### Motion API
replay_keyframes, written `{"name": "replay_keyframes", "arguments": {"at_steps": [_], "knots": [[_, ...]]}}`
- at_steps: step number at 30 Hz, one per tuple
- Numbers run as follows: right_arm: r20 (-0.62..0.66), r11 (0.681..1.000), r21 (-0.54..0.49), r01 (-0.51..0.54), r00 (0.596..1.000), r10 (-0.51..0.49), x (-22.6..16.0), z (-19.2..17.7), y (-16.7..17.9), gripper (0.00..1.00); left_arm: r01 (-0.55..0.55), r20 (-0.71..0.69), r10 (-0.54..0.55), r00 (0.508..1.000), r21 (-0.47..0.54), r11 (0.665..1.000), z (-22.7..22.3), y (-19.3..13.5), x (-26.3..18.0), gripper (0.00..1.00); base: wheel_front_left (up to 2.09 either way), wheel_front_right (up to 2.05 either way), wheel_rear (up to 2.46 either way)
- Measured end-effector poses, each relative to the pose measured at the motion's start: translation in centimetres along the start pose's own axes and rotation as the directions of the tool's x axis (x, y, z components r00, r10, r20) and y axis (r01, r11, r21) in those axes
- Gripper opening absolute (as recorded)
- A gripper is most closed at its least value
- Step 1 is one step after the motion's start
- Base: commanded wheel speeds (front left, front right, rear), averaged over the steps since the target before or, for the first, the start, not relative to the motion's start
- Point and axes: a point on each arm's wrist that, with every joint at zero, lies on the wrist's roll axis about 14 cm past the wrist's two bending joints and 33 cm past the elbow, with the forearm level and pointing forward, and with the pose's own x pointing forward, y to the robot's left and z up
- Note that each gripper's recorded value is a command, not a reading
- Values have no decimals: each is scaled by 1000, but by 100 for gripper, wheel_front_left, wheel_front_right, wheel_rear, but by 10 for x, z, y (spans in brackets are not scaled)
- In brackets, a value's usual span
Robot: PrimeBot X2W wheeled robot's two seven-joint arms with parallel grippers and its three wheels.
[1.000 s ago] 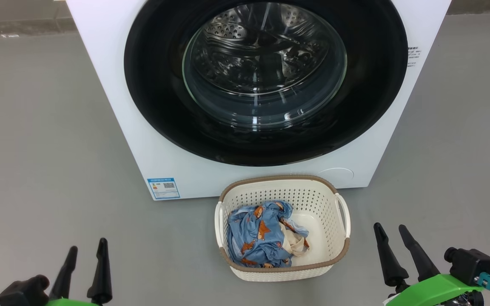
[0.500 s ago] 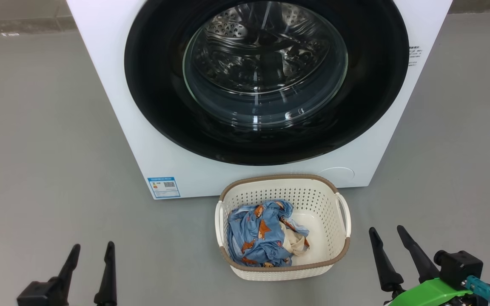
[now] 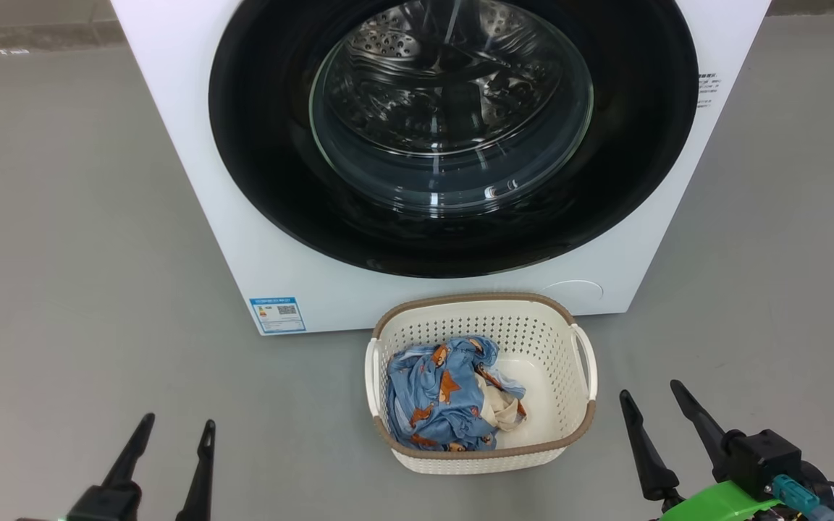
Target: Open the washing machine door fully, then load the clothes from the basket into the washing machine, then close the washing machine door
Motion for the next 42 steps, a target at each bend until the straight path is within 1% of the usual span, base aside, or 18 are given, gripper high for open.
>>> {"name": "replay_keyframes", "arguments": {"at_steps": [7,9,17,24,27,33,42], "knots": [[19,997,-82,-17,1000,19,-1,5,3,100,-8,8,7,1000,75,997,0,3,-1,100,0,0,0],[19,995,-93,-18,1000,20,-2,5,3,100,-14,3,14,1000,83,996,-2,5,-3,100,0,0,0],[33,996,-94,-2,999,5,-3,9,-2,100,-38,-13,39,999,69,997,-7,11,-5,100,0,0,0],[40,997,-76,16,999,-13,-4,11,-7,100,-63,-14,63,998,34,997,-8,16,-7,100,0,0,0],[42,998,-60,23,999,-20,-4,11,-8,100,-74,-14,74,997,29,997,-8,21,-7,100,0,0,0],[40,998,-59,24,999,-22,-4,10,-8,100,-88,-19,88,996,17,996,-10,24,-7,100,0,0,0],[35,998,-55,25,999,-23,-4,8,-8,100,-87,-25,87,996,3,996,-12,24,-7,100,24,24,-48]]}}
